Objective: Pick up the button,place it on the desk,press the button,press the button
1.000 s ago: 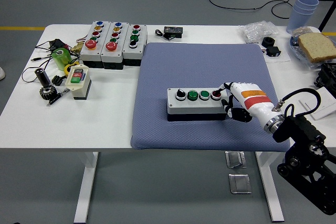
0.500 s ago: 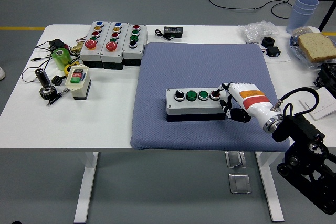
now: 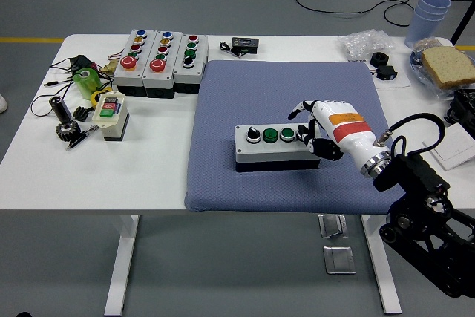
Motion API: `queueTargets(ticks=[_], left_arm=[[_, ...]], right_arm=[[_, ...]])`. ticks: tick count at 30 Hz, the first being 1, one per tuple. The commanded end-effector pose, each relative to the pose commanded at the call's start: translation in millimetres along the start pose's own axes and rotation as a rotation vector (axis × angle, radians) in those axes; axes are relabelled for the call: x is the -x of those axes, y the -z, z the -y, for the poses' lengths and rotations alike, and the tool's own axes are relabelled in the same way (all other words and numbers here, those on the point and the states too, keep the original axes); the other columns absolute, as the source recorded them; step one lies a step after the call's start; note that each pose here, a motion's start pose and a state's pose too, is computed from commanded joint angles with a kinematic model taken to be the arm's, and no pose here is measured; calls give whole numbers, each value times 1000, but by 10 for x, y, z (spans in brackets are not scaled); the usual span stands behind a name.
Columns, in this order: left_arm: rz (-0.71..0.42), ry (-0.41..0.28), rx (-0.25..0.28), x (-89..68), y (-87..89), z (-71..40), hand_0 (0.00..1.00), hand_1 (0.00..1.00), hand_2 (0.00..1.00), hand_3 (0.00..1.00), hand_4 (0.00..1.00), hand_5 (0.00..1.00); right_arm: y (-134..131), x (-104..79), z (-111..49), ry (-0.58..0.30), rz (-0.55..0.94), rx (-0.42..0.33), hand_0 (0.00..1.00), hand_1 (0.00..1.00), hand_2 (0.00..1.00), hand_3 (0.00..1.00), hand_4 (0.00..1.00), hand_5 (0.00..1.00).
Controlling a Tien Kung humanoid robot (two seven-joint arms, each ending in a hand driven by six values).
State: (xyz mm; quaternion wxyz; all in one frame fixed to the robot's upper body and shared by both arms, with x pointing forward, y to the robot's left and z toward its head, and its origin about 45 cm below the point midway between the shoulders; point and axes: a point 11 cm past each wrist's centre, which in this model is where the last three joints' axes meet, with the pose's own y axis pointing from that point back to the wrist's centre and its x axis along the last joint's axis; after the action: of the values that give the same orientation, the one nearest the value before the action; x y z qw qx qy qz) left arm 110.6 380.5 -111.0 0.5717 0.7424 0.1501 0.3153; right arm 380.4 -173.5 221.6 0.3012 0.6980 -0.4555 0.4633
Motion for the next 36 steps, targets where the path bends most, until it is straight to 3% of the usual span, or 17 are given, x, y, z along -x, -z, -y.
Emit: queueTargets(ticks=[22, 32, 36], left_arm=[[9, 12, -8, 56, 35, 5, 651, 634, 634, 552, 327, 855], [12, 16, -11, 78, 55, 7, 651, 634, 633, 553, 328, 860], [14, 17, -12, 86, 58, 7, 651, 634, 633, 552, 327, 859]], right_arm=[[-57, 249, -33, 89, -21, 23, 216, 2, 248, 593, 502, 2], [-75, 285, -50, 100, -21, 29, 215, 2, 249, 594, 496, 2], [-69, 221, -42, 72, -7, 29, 215, 2, 249, 595, 496, 2]])
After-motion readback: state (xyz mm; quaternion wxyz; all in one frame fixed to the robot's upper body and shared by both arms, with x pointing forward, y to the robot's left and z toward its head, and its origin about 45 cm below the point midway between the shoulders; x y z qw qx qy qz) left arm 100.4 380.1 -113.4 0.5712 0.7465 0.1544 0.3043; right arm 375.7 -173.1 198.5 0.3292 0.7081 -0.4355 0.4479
